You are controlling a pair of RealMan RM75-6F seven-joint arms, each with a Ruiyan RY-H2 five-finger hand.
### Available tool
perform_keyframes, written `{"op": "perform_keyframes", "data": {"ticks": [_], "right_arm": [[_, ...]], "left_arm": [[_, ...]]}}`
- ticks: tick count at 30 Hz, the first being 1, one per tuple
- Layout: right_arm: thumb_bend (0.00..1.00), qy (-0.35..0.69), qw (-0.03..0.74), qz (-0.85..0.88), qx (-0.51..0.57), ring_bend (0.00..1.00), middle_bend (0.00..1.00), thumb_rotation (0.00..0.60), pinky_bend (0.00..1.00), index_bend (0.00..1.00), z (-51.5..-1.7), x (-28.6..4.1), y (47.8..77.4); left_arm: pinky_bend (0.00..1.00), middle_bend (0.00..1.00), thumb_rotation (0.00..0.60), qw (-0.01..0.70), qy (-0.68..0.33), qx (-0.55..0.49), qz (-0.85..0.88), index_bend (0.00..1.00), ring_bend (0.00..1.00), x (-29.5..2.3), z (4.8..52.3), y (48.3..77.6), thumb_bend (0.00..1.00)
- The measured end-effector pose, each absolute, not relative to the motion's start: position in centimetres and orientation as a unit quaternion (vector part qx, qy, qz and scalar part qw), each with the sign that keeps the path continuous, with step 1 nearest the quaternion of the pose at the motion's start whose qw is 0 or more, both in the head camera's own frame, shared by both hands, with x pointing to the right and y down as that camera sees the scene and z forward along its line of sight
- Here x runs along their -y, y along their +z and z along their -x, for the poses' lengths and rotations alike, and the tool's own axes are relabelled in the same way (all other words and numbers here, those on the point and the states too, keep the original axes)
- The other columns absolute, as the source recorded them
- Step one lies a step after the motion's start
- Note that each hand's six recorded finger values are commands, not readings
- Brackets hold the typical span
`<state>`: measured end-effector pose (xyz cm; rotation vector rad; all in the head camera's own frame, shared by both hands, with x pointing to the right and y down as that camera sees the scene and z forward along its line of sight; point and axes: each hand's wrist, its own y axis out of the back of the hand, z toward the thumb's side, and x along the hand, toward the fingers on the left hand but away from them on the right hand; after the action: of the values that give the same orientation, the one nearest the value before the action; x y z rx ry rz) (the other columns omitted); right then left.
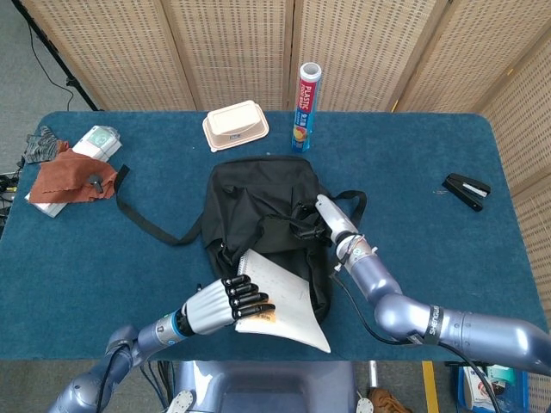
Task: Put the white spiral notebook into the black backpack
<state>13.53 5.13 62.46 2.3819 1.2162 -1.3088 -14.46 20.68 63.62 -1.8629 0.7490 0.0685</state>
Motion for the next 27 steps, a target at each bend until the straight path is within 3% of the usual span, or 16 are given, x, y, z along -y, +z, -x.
{"op": "perform_keyframes", "data": {"ticks": [14,27], "right_arm": [[0.72,-0.434,0.107,-0.804,-0.392,0.35,0.45,0.6,0.58,0.59,-13.7,-6.4,61.5],[0.76,-0.454,0.117,-0.8,-0.373,0.35,0.46,0.6,0.59,0.6,-13.7,-8.7,60.5]], "left_arm": [[0.59,0.74,0.6,0.552,-0.067,-0.263,0.789,0.79,0.56,-19.9,14.2,67.5,0.89],[0.59,0.74,0.6,0.576,-0.116,-0.252,0.769,0.79,0.56,-17.7,13.0,68.9,0.89]]}}
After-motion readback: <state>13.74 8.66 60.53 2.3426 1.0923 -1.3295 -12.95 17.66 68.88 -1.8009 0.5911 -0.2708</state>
